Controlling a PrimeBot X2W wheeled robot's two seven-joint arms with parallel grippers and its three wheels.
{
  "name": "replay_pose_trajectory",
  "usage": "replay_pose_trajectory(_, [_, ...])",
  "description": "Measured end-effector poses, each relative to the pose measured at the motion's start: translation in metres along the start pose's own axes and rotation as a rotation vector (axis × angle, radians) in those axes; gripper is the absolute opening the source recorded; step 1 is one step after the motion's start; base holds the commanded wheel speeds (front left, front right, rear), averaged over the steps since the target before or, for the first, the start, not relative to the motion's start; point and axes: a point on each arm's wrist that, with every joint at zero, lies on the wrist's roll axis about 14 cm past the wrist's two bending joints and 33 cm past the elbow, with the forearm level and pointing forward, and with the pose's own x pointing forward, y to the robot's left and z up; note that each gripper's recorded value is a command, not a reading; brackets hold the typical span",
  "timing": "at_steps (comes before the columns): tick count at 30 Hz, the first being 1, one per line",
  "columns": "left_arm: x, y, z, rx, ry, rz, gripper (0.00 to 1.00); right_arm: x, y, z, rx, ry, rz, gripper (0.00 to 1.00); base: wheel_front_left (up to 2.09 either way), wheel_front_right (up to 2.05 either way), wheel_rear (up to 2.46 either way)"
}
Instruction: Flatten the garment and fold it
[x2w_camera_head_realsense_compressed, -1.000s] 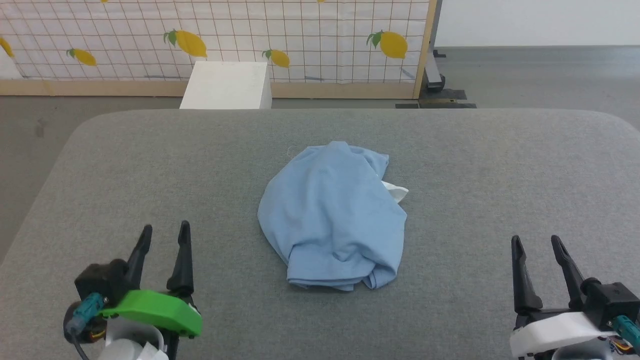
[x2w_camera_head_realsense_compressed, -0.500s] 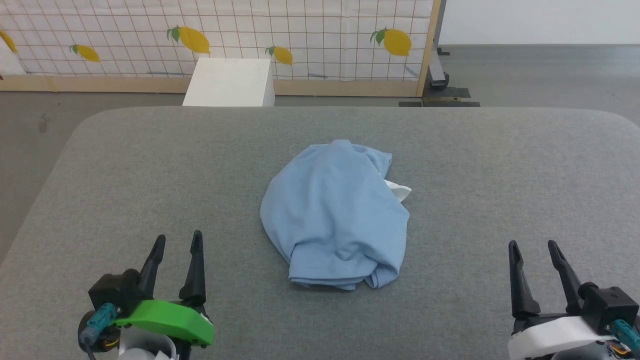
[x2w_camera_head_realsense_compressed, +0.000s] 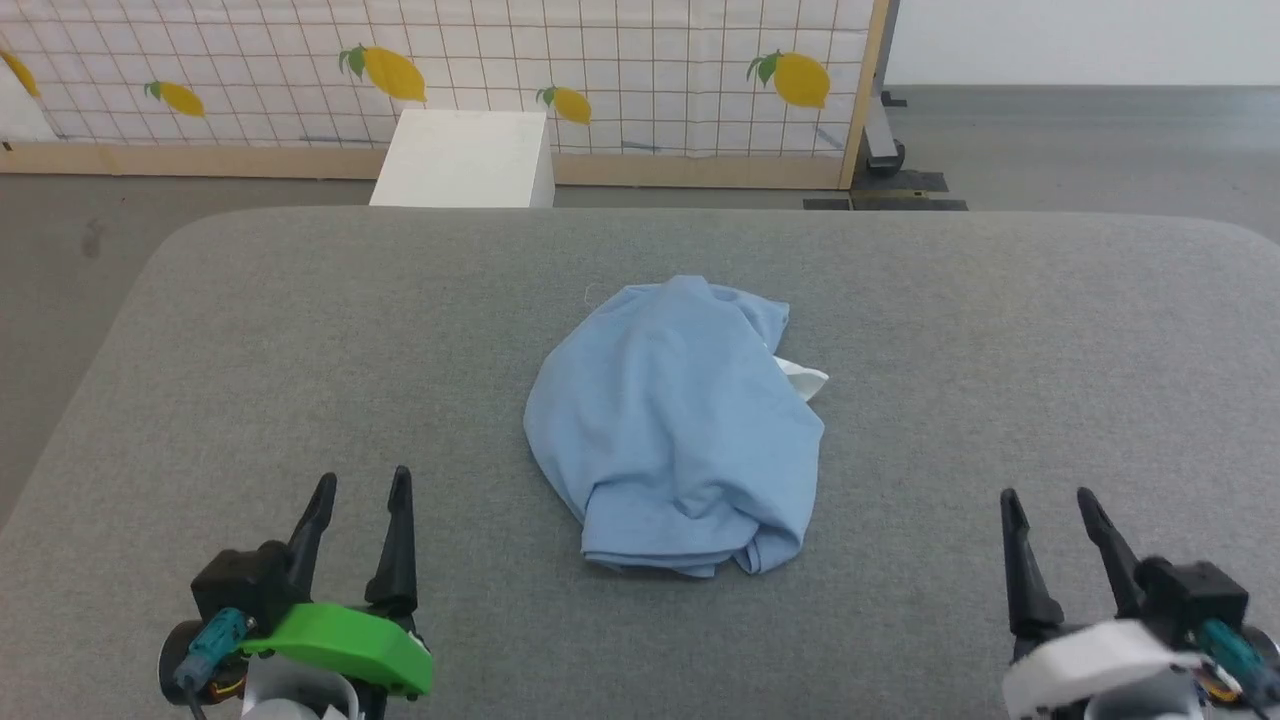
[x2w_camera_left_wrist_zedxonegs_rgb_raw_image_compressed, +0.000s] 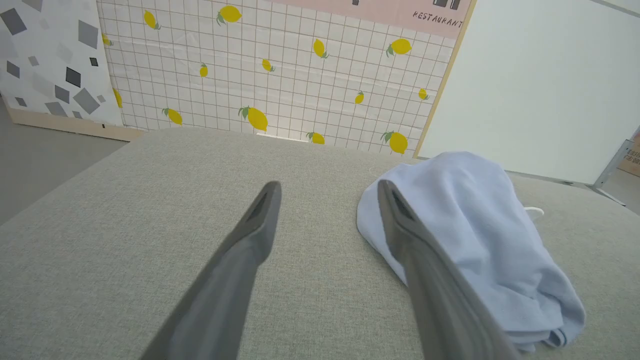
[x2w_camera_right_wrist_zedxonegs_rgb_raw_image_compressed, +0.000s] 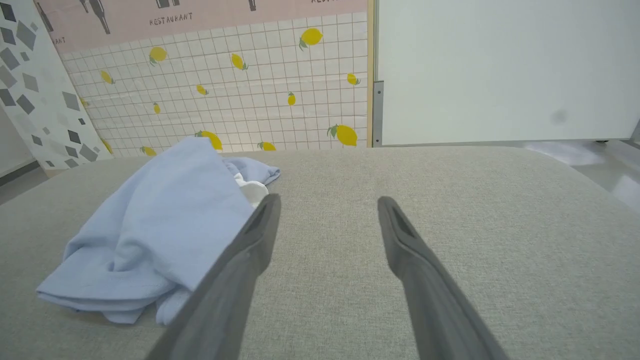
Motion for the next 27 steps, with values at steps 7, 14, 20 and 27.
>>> replay_pose_trajectory(7, [0.003, 0.003, -0.008, 0.034, 0.021, 0.008, 1.00, 0.054, 0.037, -0.006, -0.020, 0.171, 0.112, 1.00, 0.00, 0.00, 0.00])
replay_pose_trajectory(14, [0.012, 0.006, -0.011, 0.048, 0.026, 0.019, 1.00, 0.082, 0.085, -0.057, -0.170, 0.552, 0.261, 1.00, 0.00, 0.00, 0.00])
replay_pose_trajectory(20, [0.018, 0.013, -0.016, 0.042, 0.034, 0.039, 1.00, 0.086, 0.099, -0.097, -0.311, 0.782, 0.319, 1.00, 0.00, 0.00, 0.00])
replay_pose_trajectory(27, [0.017, 0.028, -0.019, 0.066, 0.043, 0.082, 1.00, 0.074, 0.106, -0.142, -0.375, 0.965, 0.363, 1.00, 0.00, 0.00, 0.00])
